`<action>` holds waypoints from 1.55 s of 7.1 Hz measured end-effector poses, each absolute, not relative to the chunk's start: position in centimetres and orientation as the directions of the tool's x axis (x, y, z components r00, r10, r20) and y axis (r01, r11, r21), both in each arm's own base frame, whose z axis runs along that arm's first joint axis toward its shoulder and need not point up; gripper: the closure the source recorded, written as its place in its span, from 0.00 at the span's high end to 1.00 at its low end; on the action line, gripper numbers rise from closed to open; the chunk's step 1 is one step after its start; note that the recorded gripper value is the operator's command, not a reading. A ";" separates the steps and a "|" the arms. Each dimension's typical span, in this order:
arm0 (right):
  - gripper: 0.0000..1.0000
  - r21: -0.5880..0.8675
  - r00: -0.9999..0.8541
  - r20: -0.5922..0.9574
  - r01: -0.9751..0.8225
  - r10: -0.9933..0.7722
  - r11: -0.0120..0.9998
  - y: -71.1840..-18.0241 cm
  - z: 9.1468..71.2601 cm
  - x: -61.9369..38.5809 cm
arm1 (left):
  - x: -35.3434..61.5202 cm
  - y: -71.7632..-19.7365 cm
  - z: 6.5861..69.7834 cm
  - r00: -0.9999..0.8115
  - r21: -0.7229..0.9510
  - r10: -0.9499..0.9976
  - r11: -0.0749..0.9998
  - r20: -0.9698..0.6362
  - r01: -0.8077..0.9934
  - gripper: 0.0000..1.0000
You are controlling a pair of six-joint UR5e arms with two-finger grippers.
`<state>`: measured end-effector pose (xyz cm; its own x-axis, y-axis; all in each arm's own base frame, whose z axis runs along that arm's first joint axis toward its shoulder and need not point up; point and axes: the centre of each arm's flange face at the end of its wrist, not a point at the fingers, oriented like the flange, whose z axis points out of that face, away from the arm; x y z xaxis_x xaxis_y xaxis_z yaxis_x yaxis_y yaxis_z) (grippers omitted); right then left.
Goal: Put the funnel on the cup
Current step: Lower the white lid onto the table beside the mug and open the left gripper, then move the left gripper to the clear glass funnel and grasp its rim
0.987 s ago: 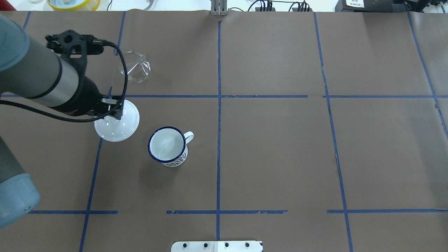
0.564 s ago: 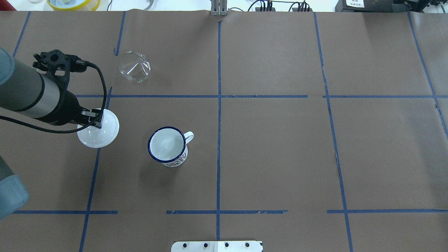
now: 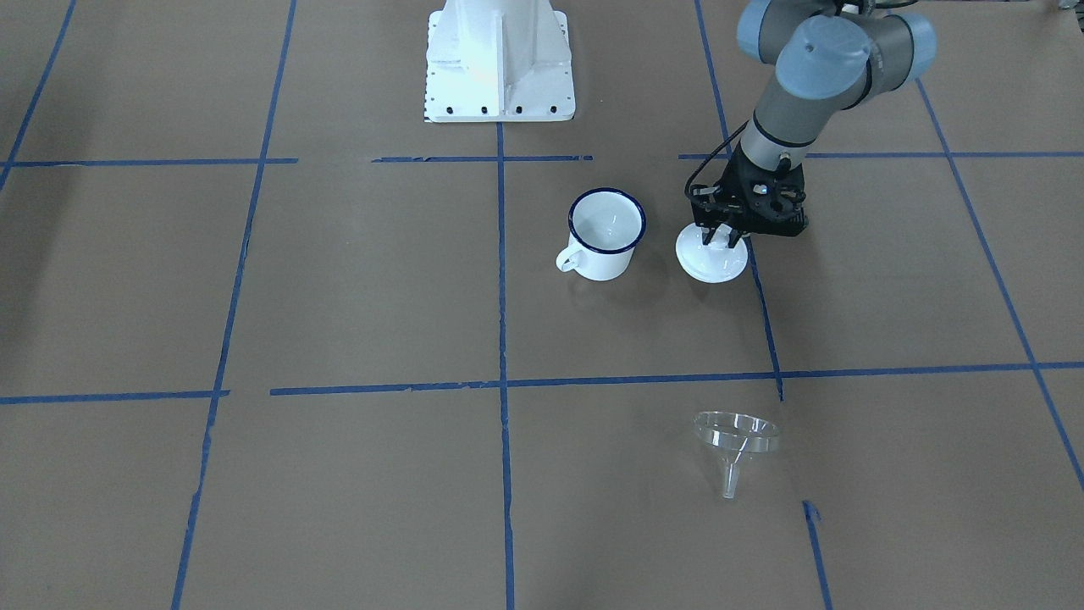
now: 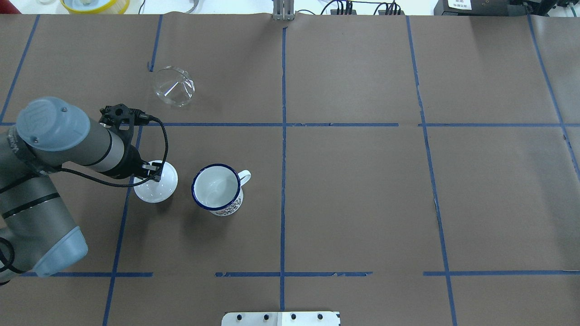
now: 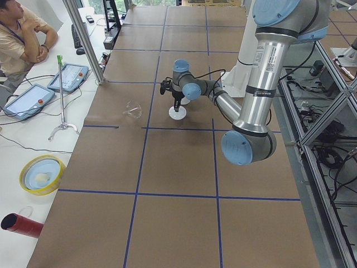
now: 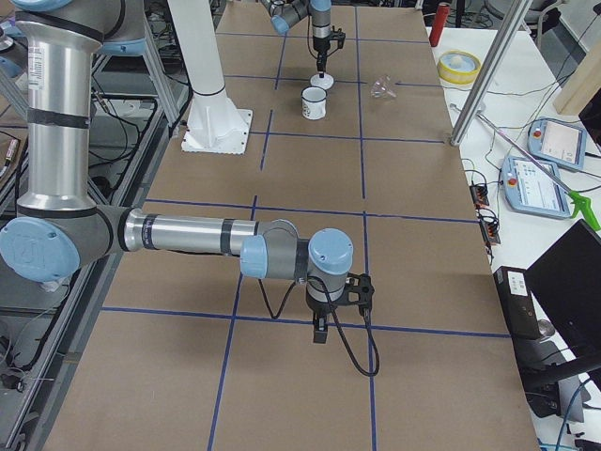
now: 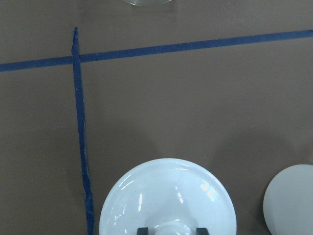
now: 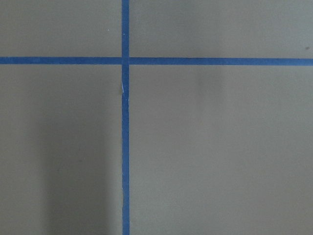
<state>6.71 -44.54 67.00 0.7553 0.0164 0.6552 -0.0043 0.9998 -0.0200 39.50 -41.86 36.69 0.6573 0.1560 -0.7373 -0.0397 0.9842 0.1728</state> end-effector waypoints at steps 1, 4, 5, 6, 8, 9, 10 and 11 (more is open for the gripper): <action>1.00 -0.020 0.755 0.655 -0.004 0.017 1.000 -44.5 67.0 6.7 | 40.4 -41.6 37.4 0.651 0.177 0.168 0.983 -0.741 -0.052 0.00; 1.00 -0.020 0.755 0.655 -0.004 0.017 1.000 -44.5 67.0 6.7 | 41.2 -41.3 38.0 0.647 0.178 0.177 0.982 -0.741 -0.065 0.75; 1.00 -0.020 0.755 0.655 -0.004 0.016 1.000 -44.5 67.0 6.7 | 41.2 -41.2 37.9 0.647 0.178 0.176 0.982 -0.742 -0.063 1.00; 1.00 -0.020 0.755 0.655 -0.004 0.016 1.000 -44.5 67.0 6.7 | 41.2 -41.2 37.8 0.647 0.169 0.161 0.984 -0.745 -0.050 1.00; 1.00 -0.020 0.755 0.655 -0.004 0.016 1.000 -44.5 67.0 6.7 | 40.5 -41.4 36.2 0.634 0.131 0.088 0.991 -0.769 0.021 1.00; 1.00 -0.020 0.755 0.655 -0.004 0.016 1.000 -44.5 67.0 6.7 | 39.3 -42.3 34.0 0.609 0.093 0.001 0.988 -0.793 0.120 1.00; 1.00 -0.020 0.755 0.655 -0.004 0.016 1.000 -44.5 67.0 6.7 | 37.7 -43.5 31.4 0.556 0.026 -0.133 0.963 -0.821 0.269 1.00; 1.00 -0.020 0.755 0.655 -0.004 0.017 1.000 -44.5 67.0 6.7 | 36.6 -44.5 28.9 0.454 -0.085 -0.295 0.900 -0.841 0.427 1.00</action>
<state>6.71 -44.54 67.02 0.7552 0.0167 0.6552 -0.0043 0.9998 -0.0204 36.57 -44.46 28.94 0.4543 -0.2948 -0.8407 0.4274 0.9001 -0.0846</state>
